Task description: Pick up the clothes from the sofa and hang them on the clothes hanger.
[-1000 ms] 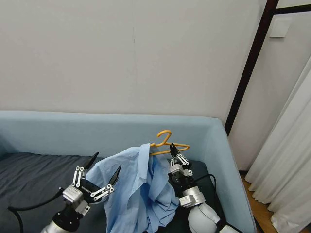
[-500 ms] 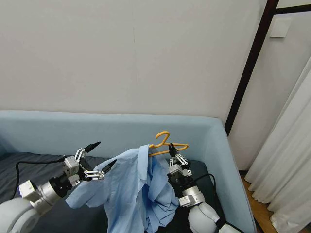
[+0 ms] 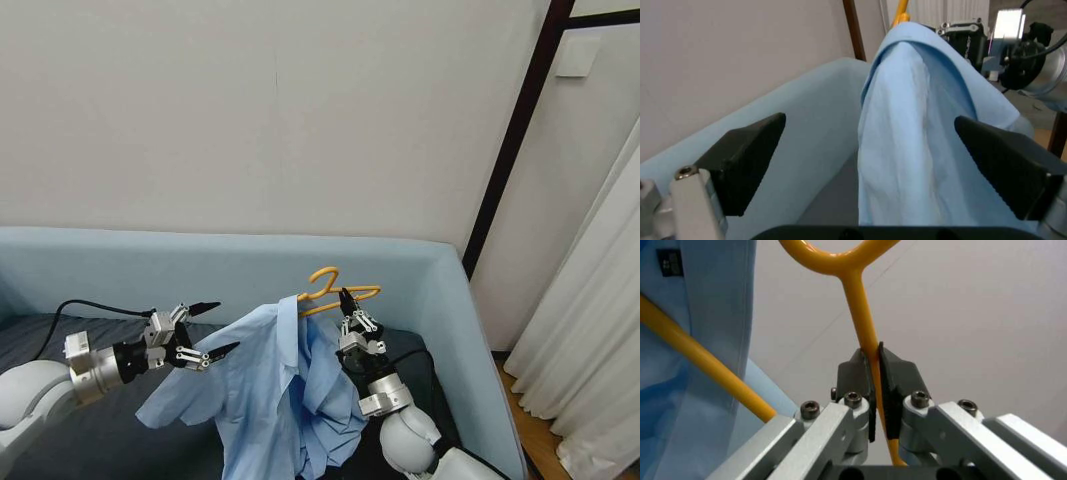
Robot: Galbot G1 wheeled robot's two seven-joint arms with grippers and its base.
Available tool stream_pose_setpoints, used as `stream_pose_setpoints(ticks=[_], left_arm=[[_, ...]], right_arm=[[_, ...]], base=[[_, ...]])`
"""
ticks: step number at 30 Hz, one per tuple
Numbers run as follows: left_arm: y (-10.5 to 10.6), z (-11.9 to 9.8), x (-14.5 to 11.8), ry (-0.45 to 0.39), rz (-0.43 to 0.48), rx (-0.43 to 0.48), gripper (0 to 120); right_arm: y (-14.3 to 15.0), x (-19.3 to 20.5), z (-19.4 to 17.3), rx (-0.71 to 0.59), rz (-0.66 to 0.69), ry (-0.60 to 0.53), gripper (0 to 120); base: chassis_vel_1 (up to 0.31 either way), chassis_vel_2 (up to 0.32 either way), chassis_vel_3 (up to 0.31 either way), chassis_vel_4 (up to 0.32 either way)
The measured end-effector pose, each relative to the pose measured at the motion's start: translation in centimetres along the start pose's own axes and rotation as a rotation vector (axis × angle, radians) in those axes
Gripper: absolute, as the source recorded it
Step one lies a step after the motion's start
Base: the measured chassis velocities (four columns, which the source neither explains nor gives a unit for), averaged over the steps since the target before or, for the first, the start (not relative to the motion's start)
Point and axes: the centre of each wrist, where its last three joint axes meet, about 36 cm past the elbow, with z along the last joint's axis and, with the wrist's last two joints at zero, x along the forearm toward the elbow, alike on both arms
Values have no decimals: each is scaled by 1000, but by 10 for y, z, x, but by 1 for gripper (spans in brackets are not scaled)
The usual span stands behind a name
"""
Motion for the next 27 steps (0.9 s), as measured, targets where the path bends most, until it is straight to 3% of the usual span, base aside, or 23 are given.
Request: stream_pose_setpoints(ticks=[7,12,27], left_arm=[[5,13,-21,20,69,28,90],[9,27,-32,67,139,32,67],[13,29,-41,61,89,16,14]], right_arm=[[2,-2,2,13,6,-5,2],[0,-4,2,25,22,-7,2],[-4,5,4,30,35,7,2]], base=[[0,0,0,0],[0,0,0,0],[0,0,0,0]])
